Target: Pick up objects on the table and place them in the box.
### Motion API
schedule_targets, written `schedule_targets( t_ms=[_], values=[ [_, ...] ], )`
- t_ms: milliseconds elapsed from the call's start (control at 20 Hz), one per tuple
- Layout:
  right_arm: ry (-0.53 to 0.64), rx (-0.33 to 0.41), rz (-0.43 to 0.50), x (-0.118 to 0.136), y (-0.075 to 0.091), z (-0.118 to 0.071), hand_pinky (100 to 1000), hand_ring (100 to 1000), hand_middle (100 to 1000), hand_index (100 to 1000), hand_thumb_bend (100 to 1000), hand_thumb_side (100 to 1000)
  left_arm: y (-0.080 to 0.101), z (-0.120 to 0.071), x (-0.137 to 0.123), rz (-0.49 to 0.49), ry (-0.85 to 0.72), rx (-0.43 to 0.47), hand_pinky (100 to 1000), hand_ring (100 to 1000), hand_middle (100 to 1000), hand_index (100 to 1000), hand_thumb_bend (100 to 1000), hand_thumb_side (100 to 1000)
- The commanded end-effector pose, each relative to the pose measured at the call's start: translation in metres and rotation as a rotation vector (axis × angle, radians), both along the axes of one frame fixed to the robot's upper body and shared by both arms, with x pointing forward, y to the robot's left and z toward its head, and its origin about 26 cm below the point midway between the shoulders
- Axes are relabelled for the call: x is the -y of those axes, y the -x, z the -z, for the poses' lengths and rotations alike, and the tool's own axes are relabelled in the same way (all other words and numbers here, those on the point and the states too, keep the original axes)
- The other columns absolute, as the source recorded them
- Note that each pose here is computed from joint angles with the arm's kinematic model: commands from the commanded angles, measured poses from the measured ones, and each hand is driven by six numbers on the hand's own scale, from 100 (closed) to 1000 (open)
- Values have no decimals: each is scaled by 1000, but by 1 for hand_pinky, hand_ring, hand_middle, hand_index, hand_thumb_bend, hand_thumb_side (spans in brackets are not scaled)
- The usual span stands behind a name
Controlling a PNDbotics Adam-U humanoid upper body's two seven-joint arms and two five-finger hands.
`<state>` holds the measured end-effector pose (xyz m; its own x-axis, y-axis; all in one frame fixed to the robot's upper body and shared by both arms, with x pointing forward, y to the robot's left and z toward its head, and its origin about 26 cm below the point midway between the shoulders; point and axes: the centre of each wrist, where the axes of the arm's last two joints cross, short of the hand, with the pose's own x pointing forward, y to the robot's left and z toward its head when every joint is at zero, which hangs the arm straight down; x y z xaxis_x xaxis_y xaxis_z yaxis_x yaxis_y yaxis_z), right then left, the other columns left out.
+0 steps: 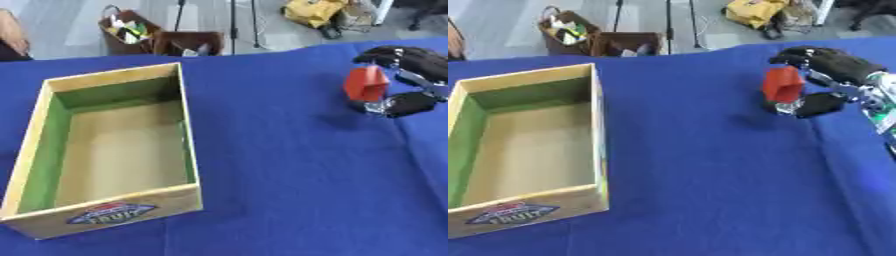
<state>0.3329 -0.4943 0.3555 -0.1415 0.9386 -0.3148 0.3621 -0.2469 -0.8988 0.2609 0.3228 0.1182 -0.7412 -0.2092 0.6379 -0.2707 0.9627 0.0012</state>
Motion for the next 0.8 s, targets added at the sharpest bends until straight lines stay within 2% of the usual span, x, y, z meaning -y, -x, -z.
schedule_targets(
  t_ms=[50, 100, 150, 450, 600, 800],
  values=[
    [30, 53, 32, 6, 14, -24, 838, 940, 893, 1000, 361, 866, 2, -6, -1, -1, -23, 18, 208, 361, 371, 653, 100, 1000],
    [32, 55, 34, 6, 15, -24, 838, 940, 893, 1000, 354, 862, 2, -6, -1, 0, -24, 17, 208, 361, 371, 653, 100, 1000],
    [35, 52, 37, 6, 15, -24, 838, 941, 900, 1000, 287, 811, 2, -6, -1, 0, -24, 17, 207, 361, 371, 653, 100, 1000],
    [53, 20, 57, 9, 18, -25, 841, 947, 911, 1000, 131, 687, 2, -6, -1, 1, -29, 14, 208, 362, 372, 654, 100, 997],
    [61, 2, 64, 9, 18, -25, 841, 947, 911, 1000, 145, 640, 1, -6, 0, 4, -30, 14, 208, 361, 372, 654, 100, 996],
    [75, -15, 71, 9, 17, -23, 842, 950, 915, 1000, 121, 638, 1, -6, 1, 5, -28, 16, 208, 361, 372, 654, 100, 994]
  ],
)
